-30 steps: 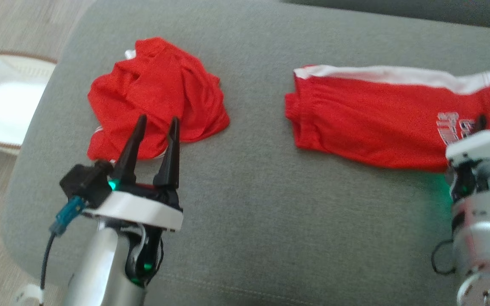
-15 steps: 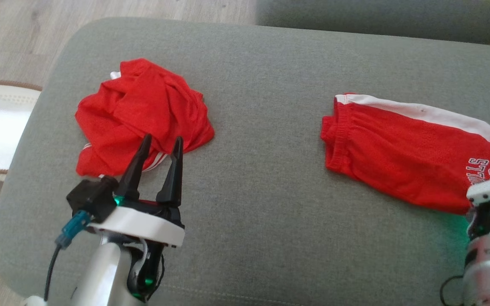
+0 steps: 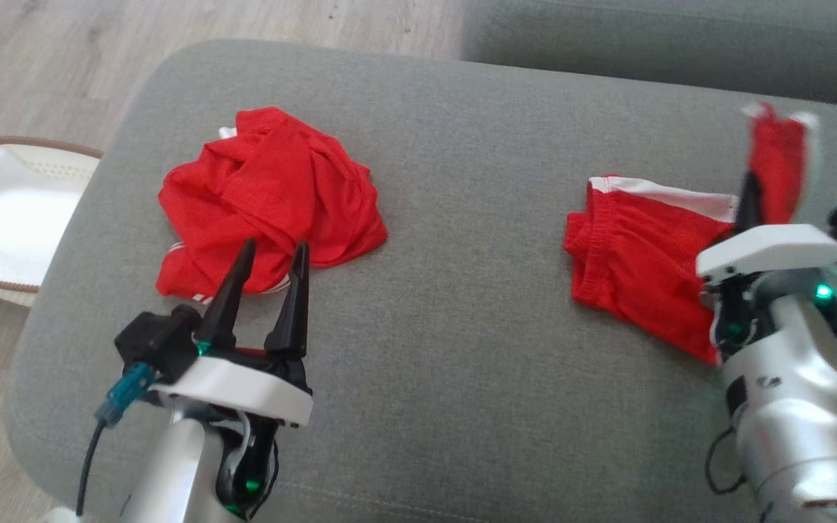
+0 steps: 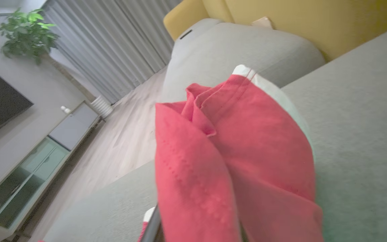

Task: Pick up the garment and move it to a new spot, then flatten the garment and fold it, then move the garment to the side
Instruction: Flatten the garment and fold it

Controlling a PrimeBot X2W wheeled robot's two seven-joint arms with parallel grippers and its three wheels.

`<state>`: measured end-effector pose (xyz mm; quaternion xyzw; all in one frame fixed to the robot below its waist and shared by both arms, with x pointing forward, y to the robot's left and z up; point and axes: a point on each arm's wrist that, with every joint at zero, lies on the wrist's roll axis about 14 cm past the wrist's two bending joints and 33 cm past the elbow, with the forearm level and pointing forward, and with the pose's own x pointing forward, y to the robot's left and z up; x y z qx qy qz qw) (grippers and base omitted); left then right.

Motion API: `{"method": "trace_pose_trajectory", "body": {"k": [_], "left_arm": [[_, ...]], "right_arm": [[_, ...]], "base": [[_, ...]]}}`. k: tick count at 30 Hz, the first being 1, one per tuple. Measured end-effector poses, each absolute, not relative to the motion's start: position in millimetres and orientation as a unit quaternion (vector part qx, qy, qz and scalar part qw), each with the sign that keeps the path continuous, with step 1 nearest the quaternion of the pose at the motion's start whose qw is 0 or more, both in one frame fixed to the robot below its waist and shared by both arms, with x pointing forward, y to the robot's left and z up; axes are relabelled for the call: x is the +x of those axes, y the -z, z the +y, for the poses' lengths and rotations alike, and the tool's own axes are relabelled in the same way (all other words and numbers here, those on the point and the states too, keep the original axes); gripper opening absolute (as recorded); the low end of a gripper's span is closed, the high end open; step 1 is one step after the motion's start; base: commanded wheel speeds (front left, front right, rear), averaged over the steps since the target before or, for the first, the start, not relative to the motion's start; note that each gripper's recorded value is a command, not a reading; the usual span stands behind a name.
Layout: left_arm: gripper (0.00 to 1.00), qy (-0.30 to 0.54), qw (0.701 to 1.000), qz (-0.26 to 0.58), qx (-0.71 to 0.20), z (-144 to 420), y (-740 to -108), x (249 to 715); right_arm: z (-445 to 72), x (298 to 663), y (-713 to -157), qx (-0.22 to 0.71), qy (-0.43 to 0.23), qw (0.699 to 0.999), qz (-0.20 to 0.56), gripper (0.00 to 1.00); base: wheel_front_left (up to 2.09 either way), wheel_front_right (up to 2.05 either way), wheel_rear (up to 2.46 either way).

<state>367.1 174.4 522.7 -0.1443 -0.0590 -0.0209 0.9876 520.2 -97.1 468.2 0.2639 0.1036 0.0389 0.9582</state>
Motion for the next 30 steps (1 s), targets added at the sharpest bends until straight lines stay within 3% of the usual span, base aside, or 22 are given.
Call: {"method": "trace_pose_trajectory", "body": {"k": [7, 19, 20, 21, 22, 30], "left_arm": [[1.00, 0.005, 0.988, -0.044, -0.149, 182.6, -511.0, 355.2], [1.00, -0.017, 0.988, -0.042, -0.148, 195.7, -508.0, 348.3], [1.00, -0.017, 0.988, -0.043, -0.148, 195.9, -508.3, 348.1], [1.00, -0.017, 0.988, -0.043, -0.148, 195.8, -508.6, 348.1], [1.00, -0.017, 0.988, -0.043, -0.148, 195.7, -508.6, 348.2], [1.00, -0.014, 0.988, -0.047, -0.149, 194.8, -510.6, 349.1]], "right_arm": [[-49.6, 493.6, -459.9, 0.269, -0.117, 0.949, 0.118, 0.00], [-13.9, 476.4, -448.7, 0.238, -0.178, 0.943, 0.148, 0.00], [-10.8, 472.9, -444.1, 0.229, -0.185, 0.942, 0.160, 0.18], [-9.1, 469.9, -440.8, 0.223, -0.190, 0.941, 0.168, 0.95], [-8.4, 467.4, -438.3, 0.222, -0.191, 0.941, 0.172, 1.00], [0.7, 441.2, -418.4, 0.199, -0.218, 0.930, 0.219, 1.00]], "base": [[0.00, 0.00, 0.00], [0.00, 0.00, 0.00], [0.00, 0.00, 0.00], [0.00, 0.00, 0.00], [0.00, 0.00, 0.00], [0.00, 0.00, 0.00]]}}
